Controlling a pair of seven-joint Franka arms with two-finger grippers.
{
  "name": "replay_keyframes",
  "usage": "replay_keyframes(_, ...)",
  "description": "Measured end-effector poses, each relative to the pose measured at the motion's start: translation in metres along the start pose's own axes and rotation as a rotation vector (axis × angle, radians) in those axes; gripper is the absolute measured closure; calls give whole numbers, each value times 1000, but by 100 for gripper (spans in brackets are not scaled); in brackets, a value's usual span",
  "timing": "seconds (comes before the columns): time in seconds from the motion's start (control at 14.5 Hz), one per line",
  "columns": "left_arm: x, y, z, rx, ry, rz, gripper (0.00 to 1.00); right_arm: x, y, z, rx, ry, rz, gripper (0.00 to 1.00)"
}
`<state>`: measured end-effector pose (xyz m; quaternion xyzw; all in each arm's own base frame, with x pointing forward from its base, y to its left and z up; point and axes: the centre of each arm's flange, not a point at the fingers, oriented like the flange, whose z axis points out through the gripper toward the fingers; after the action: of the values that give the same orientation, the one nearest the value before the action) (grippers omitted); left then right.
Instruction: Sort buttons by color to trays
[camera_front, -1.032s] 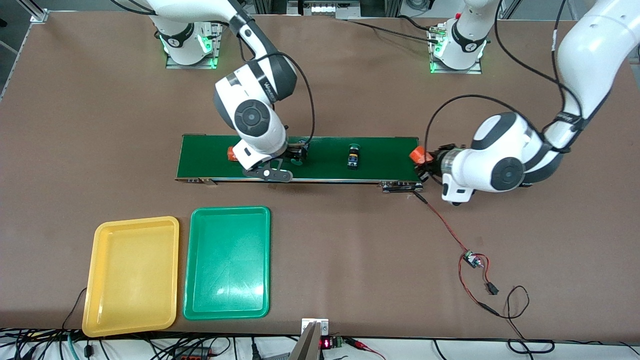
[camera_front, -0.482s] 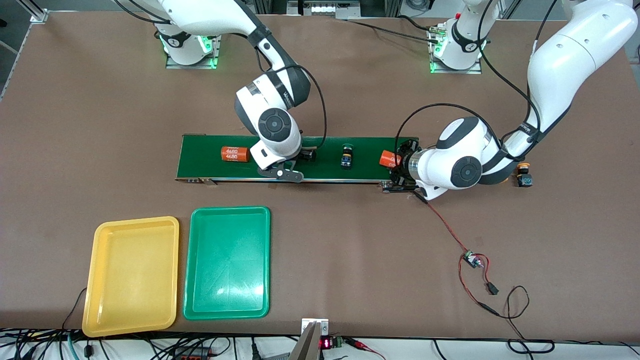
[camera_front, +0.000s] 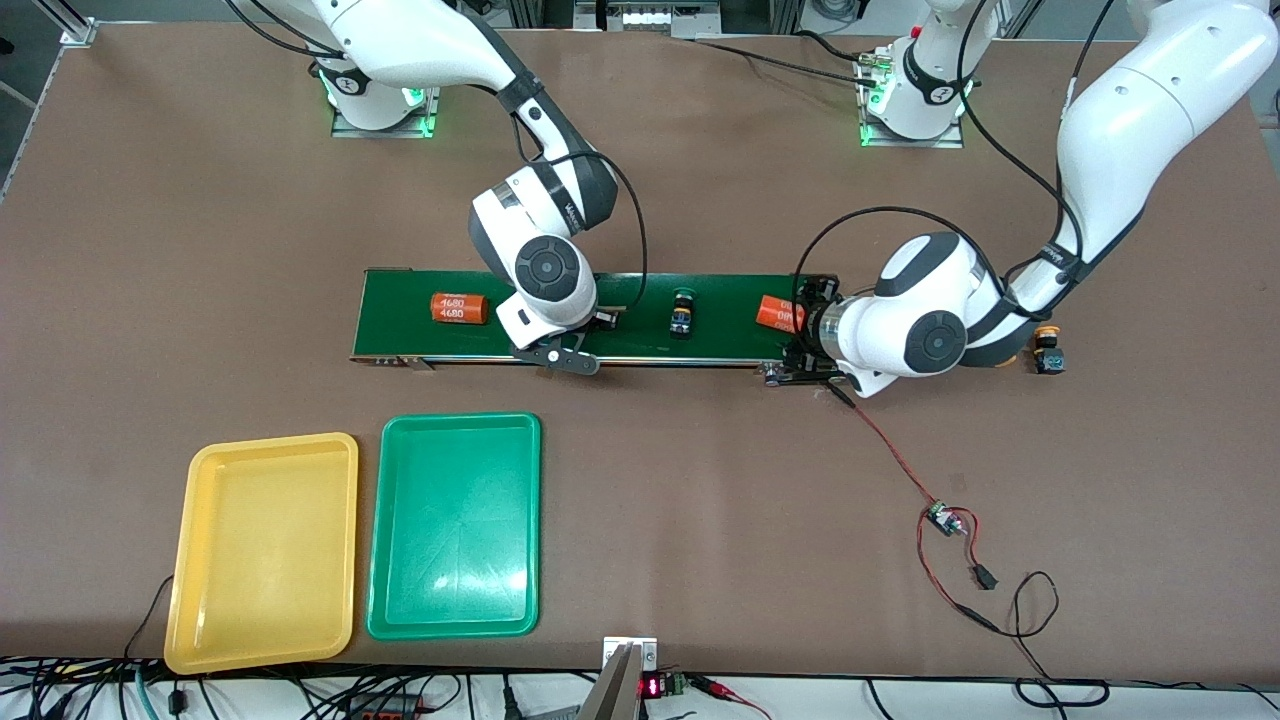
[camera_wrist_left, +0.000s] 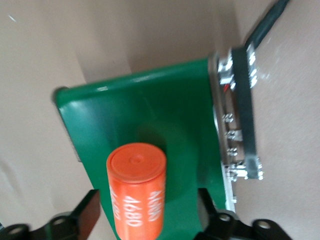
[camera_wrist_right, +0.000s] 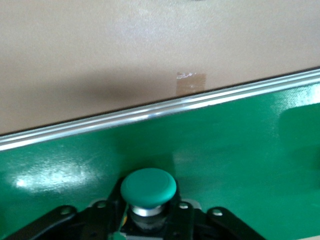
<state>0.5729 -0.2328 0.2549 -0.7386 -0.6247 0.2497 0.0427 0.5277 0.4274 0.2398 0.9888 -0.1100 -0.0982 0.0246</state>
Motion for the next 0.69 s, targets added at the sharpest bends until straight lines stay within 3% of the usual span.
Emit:
replay_keyframes(0.07,7,2,-16,9,13,-2,0,2,0,-3,5,6,2,67)
replay_keyframes(0.21,24,6,-49,20,38,63,0,14,0,-23,34,41,14,67)
replay_keyframes(0.48,81,8,-88,27,97,379,0,59,24,-77,103,115,76,67)
replay_keyframes(0.69,130,8,-77,113,118,601,0,95,55,-100,123,158,113,67)
